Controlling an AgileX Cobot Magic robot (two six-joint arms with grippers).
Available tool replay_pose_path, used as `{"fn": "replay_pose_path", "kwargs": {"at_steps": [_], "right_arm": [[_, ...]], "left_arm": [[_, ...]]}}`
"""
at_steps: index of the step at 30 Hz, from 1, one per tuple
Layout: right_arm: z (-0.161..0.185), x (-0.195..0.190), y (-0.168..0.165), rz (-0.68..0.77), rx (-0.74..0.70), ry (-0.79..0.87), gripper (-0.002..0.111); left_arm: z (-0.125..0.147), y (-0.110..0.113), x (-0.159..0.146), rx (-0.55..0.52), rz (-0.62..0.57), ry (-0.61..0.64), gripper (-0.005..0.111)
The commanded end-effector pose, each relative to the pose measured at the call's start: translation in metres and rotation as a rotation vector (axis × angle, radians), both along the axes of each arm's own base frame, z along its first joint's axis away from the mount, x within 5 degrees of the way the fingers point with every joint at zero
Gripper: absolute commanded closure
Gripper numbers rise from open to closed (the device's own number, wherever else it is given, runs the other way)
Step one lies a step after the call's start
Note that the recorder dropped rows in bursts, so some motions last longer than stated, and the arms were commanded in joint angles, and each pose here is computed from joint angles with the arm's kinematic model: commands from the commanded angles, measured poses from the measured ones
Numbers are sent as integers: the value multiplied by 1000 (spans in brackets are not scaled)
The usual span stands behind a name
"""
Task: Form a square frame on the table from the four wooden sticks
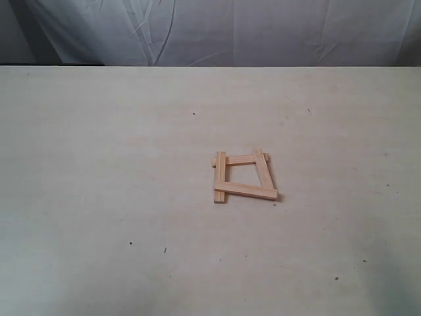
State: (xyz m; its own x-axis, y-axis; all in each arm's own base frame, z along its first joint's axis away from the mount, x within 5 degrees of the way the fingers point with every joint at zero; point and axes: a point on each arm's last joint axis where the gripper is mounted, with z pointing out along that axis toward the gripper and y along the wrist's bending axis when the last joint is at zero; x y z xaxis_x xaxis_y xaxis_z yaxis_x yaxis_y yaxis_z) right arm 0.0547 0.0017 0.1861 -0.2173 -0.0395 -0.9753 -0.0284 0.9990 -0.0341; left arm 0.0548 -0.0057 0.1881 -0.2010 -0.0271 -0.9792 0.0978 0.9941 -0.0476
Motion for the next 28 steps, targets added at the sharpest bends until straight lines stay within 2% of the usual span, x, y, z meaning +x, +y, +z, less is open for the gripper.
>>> {"fn": "replay_pose_path", "kwargs": {"at_steps": [1,8,15,28], "right_arm": [[0,0,0,-6,-7,-10,108],[0,0,0,-6,-7,-10,108],[0,0,0,-6,-5,-10,108],[0,0,0,-5,-3,-3,108]], "left_arm": [[-1,1,0,-1,12,-1,107],[-1,7,0,-1,119,-1,107],[-1,9,0,0,169,-1,107],[-1,9,0,0,170,-1,107]]}}
